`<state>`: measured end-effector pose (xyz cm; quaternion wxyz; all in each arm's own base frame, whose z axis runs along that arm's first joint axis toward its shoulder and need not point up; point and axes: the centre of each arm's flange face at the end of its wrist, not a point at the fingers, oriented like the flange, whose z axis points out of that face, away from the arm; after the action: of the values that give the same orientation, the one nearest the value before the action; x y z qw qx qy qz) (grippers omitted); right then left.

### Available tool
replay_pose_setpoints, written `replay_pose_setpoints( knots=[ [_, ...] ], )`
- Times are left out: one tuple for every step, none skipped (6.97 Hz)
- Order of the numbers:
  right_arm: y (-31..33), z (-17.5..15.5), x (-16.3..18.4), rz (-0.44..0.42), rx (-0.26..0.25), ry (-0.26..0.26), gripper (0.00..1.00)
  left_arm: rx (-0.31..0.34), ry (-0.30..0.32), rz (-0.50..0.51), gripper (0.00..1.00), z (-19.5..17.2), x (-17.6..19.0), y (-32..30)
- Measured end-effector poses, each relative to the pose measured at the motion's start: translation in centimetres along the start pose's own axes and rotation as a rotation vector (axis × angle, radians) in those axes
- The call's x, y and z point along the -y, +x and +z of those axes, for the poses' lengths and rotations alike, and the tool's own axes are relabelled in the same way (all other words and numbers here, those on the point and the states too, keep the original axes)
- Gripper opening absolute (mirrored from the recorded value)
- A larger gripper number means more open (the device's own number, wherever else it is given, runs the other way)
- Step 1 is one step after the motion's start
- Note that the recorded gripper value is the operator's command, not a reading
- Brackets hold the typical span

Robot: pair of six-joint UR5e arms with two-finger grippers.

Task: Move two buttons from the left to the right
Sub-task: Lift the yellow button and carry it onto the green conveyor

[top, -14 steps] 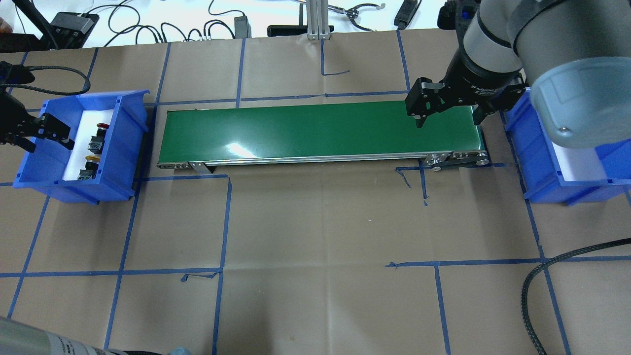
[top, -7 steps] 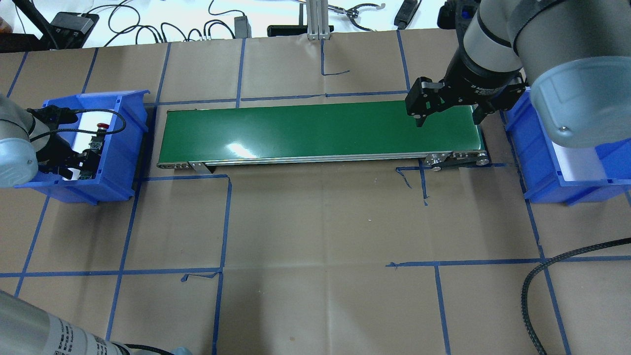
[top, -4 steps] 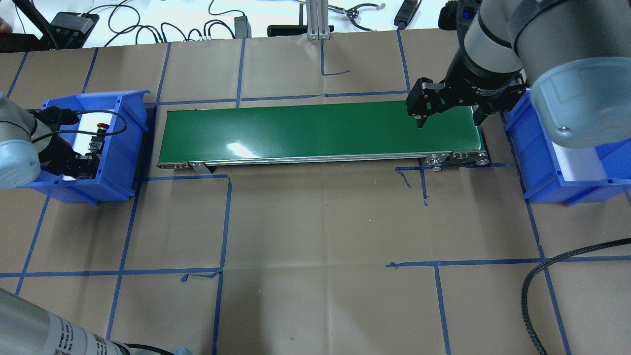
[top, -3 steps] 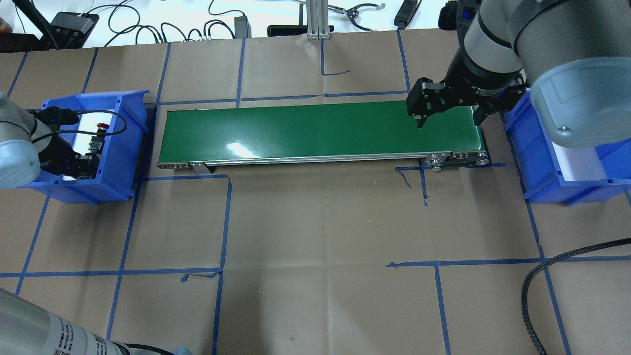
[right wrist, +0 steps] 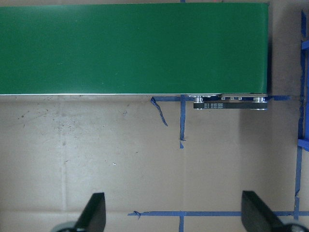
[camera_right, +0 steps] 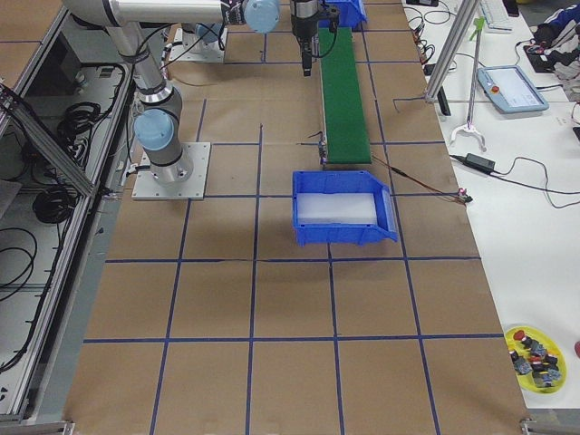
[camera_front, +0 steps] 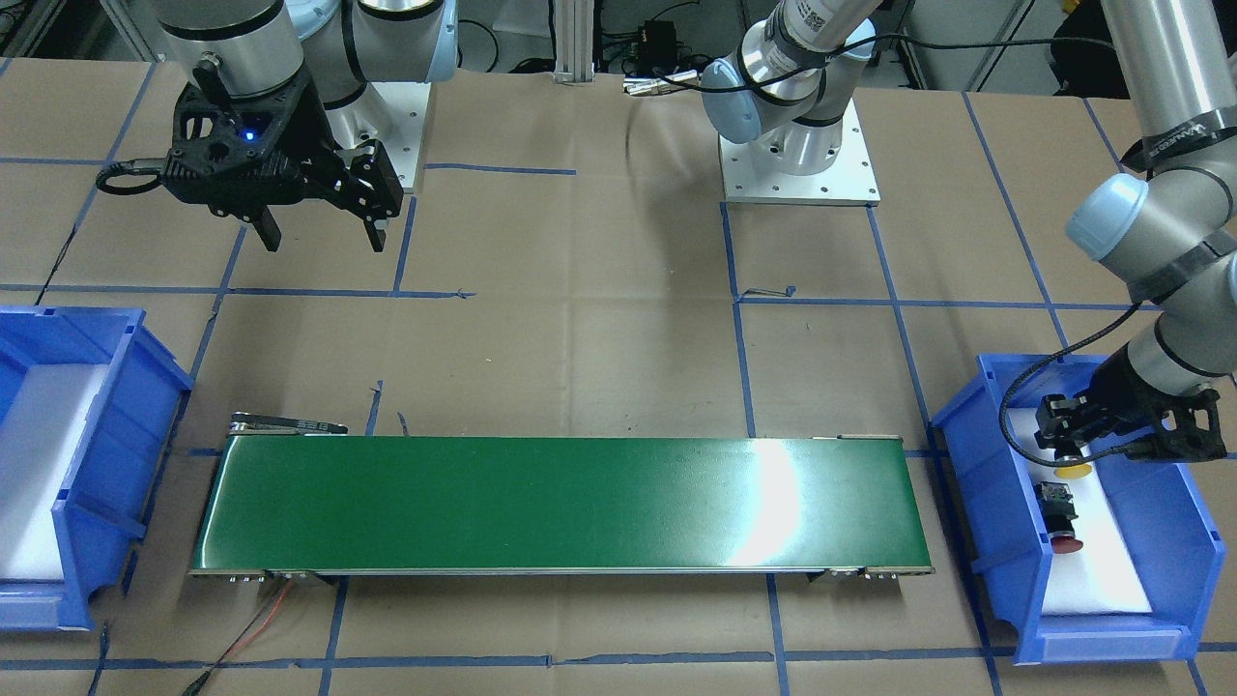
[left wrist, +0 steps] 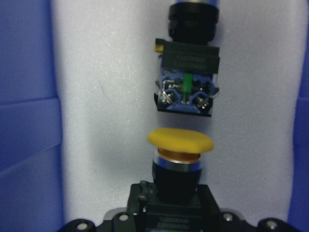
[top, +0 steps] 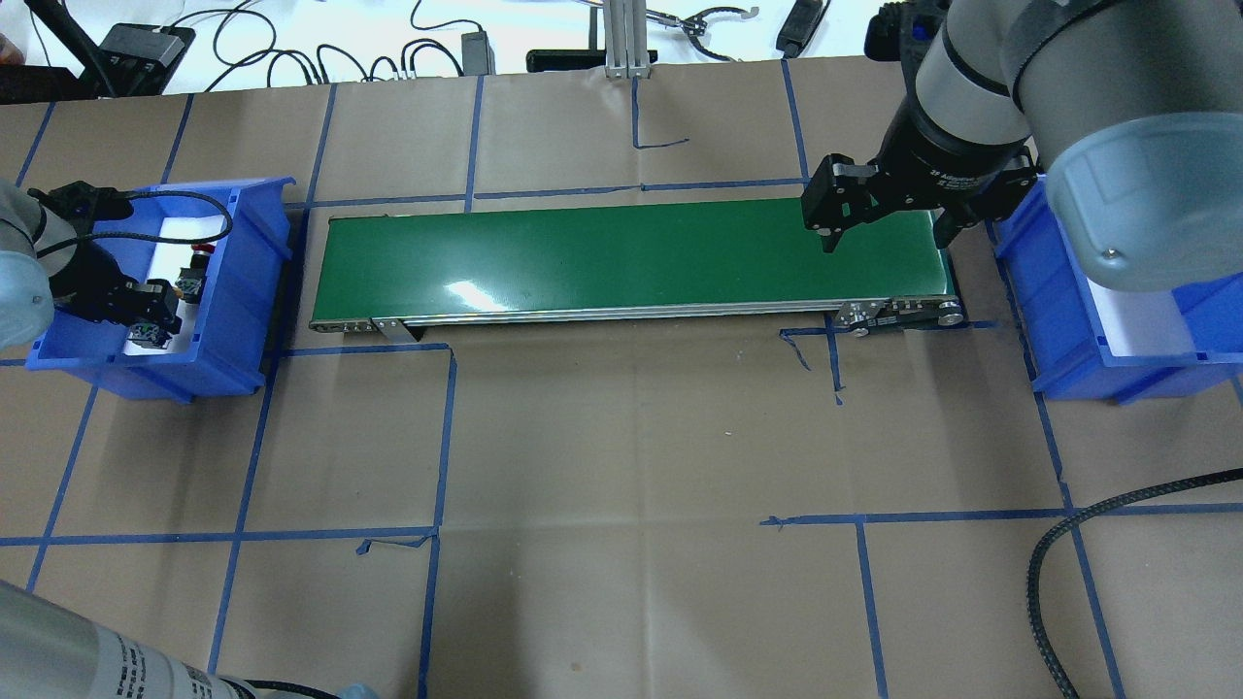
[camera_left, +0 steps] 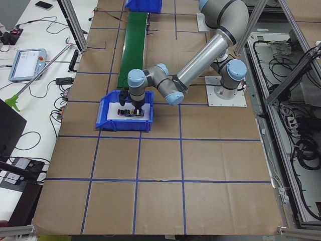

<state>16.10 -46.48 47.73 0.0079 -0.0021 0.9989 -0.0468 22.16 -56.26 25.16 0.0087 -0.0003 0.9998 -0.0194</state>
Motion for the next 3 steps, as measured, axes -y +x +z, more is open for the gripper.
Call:
replay_pose_setpoints(
  knots=[
    [-0.1,0.1,0.0,-0.002,0.0,-0.001,1.0,-0.008,-0.011,0.001,0.11,-3.0,0.7,-0.4],
    [-0.2,0.1,0.0,-0.003,0.002,-0.003,1.0,-0.02,-0.029,0.002,0.11,-6.2,1.2,-0.6],
    [-0.2,0.1,-0.1,-0.003,0.002,-0.004,1.0,-0.03,-0.043,0.001,0.11,-9.0,1.7,-0.8]
  ],
)
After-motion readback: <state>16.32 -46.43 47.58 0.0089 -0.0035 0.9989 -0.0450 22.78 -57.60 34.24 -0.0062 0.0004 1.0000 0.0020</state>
